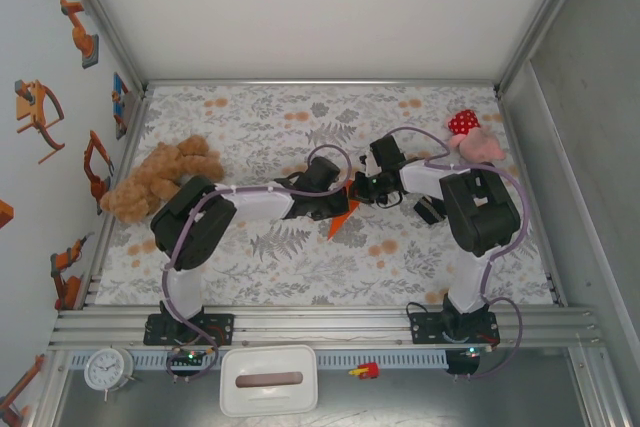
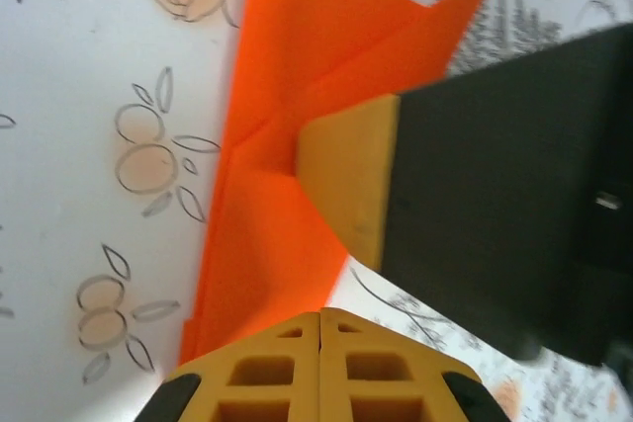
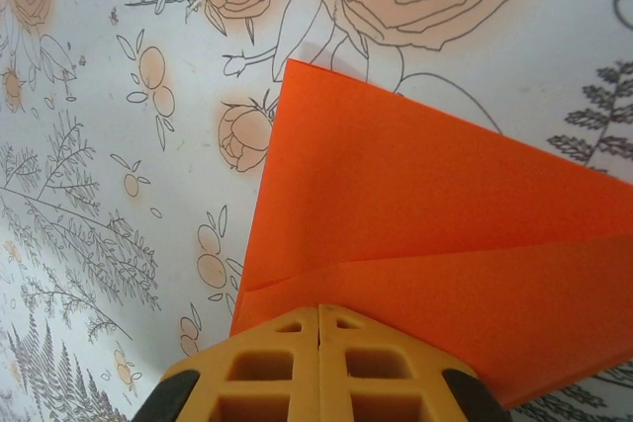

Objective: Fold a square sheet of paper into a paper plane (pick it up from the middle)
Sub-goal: Fold the wing for the fifth time at the center of the table.

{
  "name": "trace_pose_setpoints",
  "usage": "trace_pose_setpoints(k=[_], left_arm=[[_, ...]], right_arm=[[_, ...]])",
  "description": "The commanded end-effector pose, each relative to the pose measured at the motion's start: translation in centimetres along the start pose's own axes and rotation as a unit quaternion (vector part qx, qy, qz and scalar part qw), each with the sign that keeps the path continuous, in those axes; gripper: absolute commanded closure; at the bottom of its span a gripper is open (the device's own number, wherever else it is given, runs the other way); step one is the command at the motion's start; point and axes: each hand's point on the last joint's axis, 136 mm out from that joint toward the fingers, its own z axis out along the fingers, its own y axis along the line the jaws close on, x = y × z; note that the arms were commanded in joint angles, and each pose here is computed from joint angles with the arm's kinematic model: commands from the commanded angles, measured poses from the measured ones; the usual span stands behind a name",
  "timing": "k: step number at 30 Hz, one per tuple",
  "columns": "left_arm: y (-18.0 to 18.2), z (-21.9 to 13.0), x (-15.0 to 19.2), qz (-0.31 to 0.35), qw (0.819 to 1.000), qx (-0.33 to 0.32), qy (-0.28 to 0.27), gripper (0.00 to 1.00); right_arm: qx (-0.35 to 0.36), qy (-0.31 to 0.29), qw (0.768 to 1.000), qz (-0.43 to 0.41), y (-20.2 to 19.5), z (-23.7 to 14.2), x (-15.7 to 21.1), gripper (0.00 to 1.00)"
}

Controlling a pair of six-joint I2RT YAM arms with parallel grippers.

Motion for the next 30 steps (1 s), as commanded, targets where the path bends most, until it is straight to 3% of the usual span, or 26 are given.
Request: trace_pose_setpoints(k=[1, 12, 19, 25, 30], left_arm=[[1.4, 0.9, 0.1, -0.01, 1.0, -0.029, 0.007, 0.95], [4.6, 1.7, 1.9, -0.045, 0.995, -0.088, 0.032, 0.97], [5.3, 1.7, 2.2, -0.051, 0.992, -0.11, 0.039, 0.98], [6.0, 1.5, 2.5, -0.055, 0.99, -0.126, 0.046, 0.98], [6.8, 1.3, 3.3, -0.054, 0.987, -0.138, 0.059, 0.98]], right_arm=[[0.033, 0.012, 0.999, 0.021, -2.1, 0.4, 1.3, 1.0], [0.014, -0.062, 0.997, -0.037, 1.2, -4.3, -1.3, 1.0], [0.013, -0.024, 0.999, -0.031, -0.2, -2.4, 0.5, 1.0], [0.012, -0.009, 0.999, -0.028, -0.9, -1.1, 0.3, 1.0], [0.036, -0.017, 0.999, -0.013, -3.7, -0.7, -0.8, 1.0]])
